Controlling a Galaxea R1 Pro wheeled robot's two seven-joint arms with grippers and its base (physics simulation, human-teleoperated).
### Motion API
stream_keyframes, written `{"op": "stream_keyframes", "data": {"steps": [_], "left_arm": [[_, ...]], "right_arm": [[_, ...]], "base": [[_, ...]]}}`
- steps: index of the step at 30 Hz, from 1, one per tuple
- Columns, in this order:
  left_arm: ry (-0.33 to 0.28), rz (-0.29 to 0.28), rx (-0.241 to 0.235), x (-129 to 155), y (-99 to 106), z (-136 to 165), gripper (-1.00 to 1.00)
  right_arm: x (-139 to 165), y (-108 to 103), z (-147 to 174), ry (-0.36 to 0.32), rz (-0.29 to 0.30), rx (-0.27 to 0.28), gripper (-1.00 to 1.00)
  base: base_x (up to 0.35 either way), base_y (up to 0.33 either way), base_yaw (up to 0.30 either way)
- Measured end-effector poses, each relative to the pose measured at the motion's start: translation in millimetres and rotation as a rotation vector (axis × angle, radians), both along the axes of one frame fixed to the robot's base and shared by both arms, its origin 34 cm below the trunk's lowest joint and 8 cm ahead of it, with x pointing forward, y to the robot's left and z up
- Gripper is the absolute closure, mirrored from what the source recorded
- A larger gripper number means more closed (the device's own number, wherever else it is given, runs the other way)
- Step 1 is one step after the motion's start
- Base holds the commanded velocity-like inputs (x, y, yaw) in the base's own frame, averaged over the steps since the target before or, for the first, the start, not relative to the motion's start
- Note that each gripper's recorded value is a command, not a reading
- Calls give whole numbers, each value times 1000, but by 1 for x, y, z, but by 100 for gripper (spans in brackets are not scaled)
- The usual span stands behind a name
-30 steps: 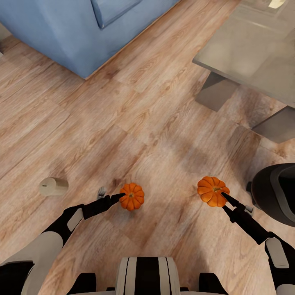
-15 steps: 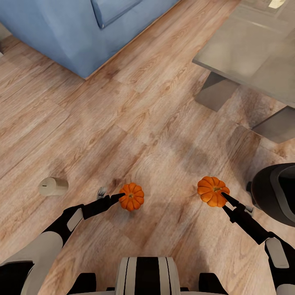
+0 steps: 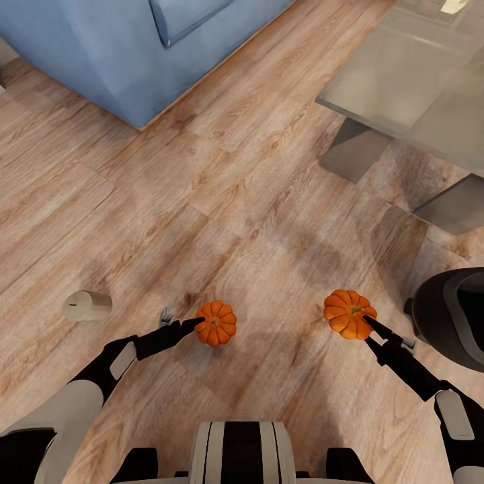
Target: Place each of the two pumpkins and all three candles from the living room inside a cabinet in the living room (use any cabinet), then make sure every cabinet is closed, and position the cauldron so it is next to a table in the living room.
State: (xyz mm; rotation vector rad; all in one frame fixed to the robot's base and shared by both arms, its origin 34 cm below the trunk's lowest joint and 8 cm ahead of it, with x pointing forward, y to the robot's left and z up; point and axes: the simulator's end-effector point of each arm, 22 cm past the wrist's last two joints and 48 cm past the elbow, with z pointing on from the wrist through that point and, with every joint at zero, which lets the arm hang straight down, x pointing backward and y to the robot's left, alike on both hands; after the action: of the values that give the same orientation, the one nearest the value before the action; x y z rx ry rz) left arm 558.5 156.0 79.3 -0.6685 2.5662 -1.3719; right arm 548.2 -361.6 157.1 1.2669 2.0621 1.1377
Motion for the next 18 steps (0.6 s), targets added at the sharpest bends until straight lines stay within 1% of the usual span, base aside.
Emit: {"op": "stream_keyframes", "data": {"steps": [9, 13, 18], "left_arm": [[8, 0, 13, -1, 0, -3, -100], [24, -1, 47, -3, 3, -10, -100], [29, -3, 61, -3, 5, -12, -100]], "right_arm": [[0, -1, 0, 0, 0, -1, 100], [0, -1, 0, 0, 0, -1, 100], [0, -1, 0, 0, 0, -2, 100]], "base": [[0, 0, 0], [0, 0, 0], [0, 0, 0]]}}
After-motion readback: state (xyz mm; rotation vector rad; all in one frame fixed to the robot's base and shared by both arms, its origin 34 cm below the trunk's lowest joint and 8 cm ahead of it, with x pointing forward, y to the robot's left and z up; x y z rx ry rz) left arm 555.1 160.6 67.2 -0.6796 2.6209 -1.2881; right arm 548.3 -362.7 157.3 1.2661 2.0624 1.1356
